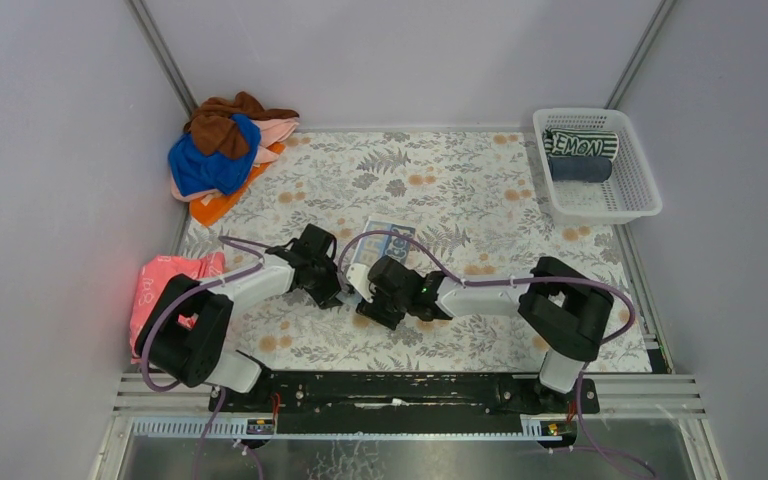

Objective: Roll the towels
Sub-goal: Roll the towel at the center of the board.

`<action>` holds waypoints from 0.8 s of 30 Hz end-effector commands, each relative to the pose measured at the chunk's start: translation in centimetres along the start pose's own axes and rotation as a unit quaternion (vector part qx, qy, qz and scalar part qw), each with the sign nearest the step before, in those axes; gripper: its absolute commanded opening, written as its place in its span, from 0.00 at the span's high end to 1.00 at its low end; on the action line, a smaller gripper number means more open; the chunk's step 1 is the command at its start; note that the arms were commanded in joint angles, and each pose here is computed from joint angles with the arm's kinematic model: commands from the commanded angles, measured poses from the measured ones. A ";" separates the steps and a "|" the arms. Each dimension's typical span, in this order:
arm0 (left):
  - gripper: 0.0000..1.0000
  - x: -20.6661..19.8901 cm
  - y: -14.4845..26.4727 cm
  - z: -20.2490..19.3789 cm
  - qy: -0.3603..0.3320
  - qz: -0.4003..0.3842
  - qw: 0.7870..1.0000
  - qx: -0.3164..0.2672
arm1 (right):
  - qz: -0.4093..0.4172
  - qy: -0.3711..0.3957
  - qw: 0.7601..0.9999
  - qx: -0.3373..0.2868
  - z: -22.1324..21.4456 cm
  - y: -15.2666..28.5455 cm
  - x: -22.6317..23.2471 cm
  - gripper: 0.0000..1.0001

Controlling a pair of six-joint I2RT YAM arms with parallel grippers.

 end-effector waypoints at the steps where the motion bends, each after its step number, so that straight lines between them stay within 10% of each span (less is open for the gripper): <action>1: 0.58 5.6 -2.8 0.5 0.005 0.127 0.991 -0.037 | 0.007 -0.002 0.998 -0.066 1.6 1.5 0.6 0.41; 11: 0.63 5.9 -3.0 0.5 0.007 0.137 0.990 -0.036 | -0.018 0.014 0.992 -0.121 3.6 2.3 -0.3 0.41; 24: 0.66 5.9 -3.0 0.5 0.003 0.137 0.990 -0.036 | 0.047 0.011 0.999 -0.005 -1.1 -0.7 1.8 0.49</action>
Point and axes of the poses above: each gripper's point midway between its finger pads, its own y axis back along the fingers, its own x axis along the line the jaws close on, z = x × y, the point moved 6 cm from there along y, back along the fingers, and after that the axes turned 9 degrees about y, right-handed, at the moved point
